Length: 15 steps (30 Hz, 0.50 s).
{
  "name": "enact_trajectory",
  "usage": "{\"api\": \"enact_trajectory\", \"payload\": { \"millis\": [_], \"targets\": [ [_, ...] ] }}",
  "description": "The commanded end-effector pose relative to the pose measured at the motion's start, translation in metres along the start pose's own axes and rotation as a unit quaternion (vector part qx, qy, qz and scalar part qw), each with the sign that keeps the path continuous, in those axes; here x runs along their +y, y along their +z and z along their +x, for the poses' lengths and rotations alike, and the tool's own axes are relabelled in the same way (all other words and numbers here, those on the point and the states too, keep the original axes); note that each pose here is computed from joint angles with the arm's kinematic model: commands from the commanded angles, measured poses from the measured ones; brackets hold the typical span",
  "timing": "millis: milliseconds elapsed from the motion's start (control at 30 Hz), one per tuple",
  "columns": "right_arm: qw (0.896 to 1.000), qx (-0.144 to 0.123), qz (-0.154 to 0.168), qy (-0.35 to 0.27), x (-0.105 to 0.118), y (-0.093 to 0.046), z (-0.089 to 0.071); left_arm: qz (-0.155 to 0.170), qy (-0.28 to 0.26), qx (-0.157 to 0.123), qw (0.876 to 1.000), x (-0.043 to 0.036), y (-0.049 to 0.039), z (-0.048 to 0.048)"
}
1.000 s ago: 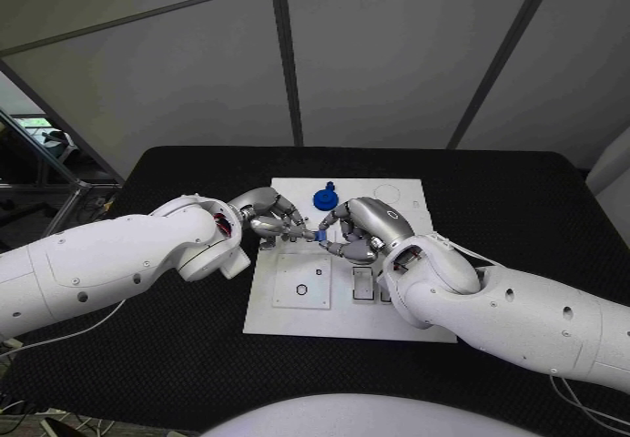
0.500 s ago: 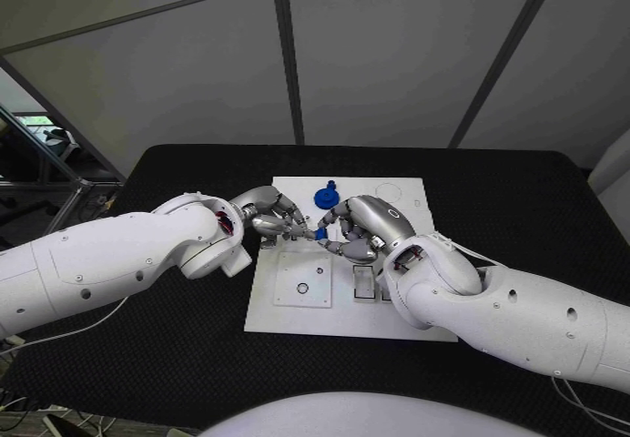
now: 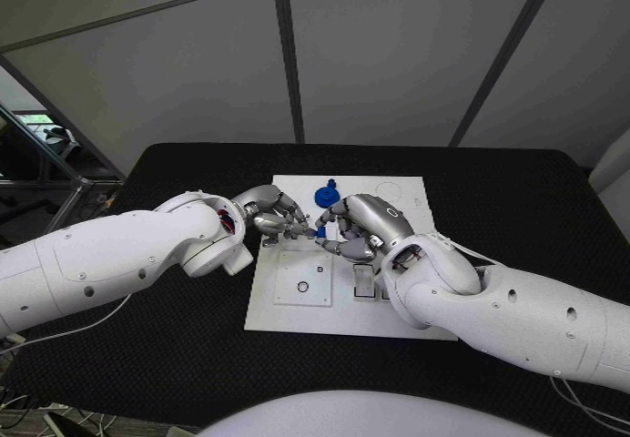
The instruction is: Assemble the parts on the task board
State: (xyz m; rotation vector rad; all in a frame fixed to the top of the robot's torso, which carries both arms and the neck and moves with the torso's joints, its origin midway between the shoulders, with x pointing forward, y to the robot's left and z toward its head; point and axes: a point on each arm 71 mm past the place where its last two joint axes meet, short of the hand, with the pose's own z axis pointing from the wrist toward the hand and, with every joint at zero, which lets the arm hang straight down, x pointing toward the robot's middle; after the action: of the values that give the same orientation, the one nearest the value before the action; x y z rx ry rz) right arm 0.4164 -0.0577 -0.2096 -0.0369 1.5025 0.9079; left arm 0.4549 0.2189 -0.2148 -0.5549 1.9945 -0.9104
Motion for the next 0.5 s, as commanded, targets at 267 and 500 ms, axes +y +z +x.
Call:
{"api": "enact_trajectory", "payload": {
  "millis": [267, 500],
  "targets": [
    [1.000, 0.001, -0.010, -0.003, 0.0033, 0.0015, 0.0001, 0.001, 0.002, -0.005, 1.000, -0.0013, 0.0005, 0.0000],
    [1.000, 0.004, -0.003, -0.011, -0.0016, 0.0031, 0.0008, 0.001, 0.002, -0.006, 1.000, -0.0007, -0.0004, -0.0007]
  ]
}}
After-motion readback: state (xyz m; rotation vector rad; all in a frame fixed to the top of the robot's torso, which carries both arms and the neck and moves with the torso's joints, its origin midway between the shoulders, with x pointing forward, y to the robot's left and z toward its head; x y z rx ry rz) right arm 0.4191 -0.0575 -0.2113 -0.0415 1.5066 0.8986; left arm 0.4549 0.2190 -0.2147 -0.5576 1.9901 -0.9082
